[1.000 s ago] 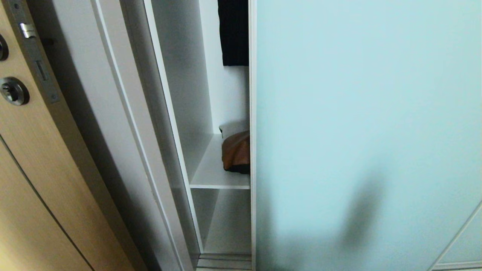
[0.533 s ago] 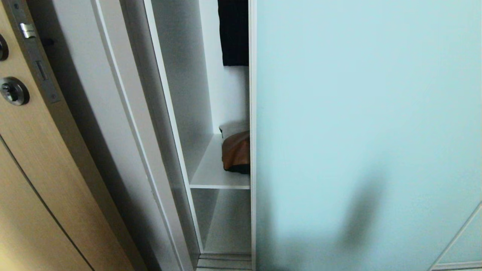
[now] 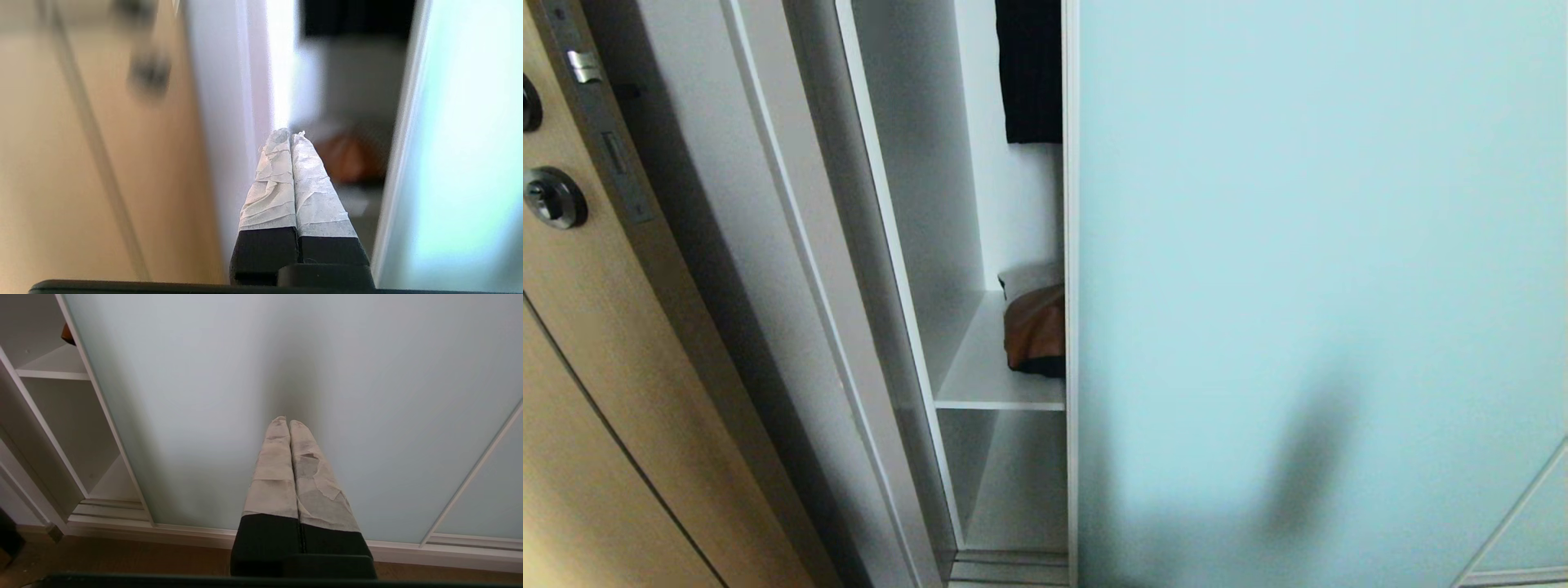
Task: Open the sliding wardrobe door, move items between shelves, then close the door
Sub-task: Close the door
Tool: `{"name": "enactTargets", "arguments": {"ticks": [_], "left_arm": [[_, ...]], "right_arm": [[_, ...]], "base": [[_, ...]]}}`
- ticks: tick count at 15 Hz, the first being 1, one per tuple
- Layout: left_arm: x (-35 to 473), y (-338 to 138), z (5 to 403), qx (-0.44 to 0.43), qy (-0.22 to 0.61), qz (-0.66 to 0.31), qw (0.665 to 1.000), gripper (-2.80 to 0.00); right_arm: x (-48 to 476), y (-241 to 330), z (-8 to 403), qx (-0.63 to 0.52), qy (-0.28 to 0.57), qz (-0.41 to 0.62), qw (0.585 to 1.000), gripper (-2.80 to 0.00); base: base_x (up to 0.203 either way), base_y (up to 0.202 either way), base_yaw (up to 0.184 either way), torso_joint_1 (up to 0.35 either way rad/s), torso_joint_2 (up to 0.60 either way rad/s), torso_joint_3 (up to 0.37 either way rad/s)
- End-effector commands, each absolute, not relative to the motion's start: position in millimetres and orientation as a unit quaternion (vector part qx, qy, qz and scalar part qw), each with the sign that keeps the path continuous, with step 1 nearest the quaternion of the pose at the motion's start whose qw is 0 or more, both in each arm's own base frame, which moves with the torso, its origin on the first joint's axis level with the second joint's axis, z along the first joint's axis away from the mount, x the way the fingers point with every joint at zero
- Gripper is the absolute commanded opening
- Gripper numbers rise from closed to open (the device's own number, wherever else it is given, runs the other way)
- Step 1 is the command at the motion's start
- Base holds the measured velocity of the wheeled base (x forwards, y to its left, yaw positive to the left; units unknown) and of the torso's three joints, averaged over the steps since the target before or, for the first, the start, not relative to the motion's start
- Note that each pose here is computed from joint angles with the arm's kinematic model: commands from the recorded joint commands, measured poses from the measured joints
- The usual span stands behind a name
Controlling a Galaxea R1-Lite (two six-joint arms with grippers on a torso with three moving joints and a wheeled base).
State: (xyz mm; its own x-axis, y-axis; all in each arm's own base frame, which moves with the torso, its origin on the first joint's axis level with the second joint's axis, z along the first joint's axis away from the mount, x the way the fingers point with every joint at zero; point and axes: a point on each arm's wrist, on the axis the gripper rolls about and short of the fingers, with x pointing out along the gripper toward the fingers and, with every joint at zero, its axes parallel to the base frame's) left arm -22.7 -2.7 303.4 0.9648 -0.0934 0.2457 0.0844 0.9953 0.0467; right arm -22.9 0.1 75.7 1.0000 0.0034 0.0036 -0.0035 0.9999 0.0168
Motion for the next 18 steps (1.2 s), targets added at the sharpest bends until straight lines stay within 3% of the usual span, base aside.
{"name": "enactTargets", "arguments": {"ticks": [1, 3, 5, 11, 18], "left_arm": [[58.1, -3.1, 368.0, 0.016, -0.083, -0.078, 0.993, -2.8], [96.3, -7.1, 407.7, 0.018, -0.086, -0.141, 0.986, -2.8], [133.8, -22.0, 422.0, 0.012, -0.057, -0.227, 0.972, -2.8], [209.6, -106.9, 391.3, -0.025, 0.054, -0.408, 0.911, -2.8], [224.4, -154.5, 361.5, -0.108, 0.157, -0.457, 0.869, -2.8]], "right_arm": [[-22.9, 0.1, 75.8, 0.008, -0.002, 0.002, 1.0, -2.8], [-22.8, 0.1, 75.8, 0.008, -0.002, 0.002, 1.0, -2.8], [-22.8, 0.1, 75.8, 0.008, -0.002, 0.002, 1.0, -2.8], [-22.9, 0.1, 75.8, 0.008, -0.002, 0.002, 1.0, -2.8], [-22.8, 0.1, 75.8, 0.008, -0.002, 0.002, 1.0, -2.8]], "base": [[0.0, 0.0, 0.0, 0.0, 0.0, 0.0], [0.0, 0.0, 0.0, 0.0, 0.0, 0.0], [0.0, 0.0, 0.0, 0.0, 0.0, 0.0], [0.0, 0.0, 0.0, 0.0, 0.0, 0.0], [0.0, 0.0, 0.0, 0.0, 0.0, 0.0]]}}
